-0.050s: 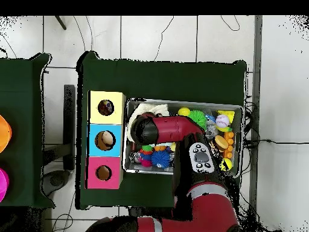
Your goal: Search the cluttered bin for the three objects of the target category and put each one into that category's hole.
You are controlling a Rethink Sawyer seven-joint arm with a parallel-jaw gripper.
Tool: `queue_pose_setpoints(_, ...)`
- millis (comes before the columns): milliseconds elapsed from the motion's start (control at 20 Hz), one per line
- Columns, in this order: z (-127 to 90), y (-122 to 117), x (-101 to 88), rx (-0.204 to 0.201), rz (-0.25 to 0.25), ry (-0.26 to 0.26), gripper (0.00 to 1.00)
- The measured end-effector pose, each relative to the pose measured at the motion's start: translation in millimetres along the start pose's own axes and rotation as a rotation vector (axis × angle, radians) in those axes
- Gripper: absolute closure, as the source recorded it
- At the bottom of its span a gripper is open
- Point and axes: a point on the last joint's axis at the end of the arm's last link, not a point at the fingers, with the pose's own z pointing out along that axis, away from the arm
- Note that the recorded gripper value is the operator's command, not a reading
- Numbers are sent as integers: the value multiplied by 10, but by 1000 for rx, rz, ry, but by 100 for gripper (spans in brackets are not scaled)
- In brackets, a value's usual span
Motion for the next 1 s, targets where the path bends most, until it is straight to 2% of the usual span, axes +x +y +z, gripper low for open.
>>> queue_pose_setpoints(300, 12, -11, 3, 8, -20, -10, 100)
queue_pose_setpoints(650, -2, -16, -20, 7, -19, -15, 100)
queue_pose_setpoints(900, -186, -177, -64, -19, 21, -35, 100)
queue_pose_setpoints(950, -332, -323, -65, -34, 50, -45, 100)
queue_pose_setpoints(1000, -379, -375, -61, -37, 59, -48, 100)
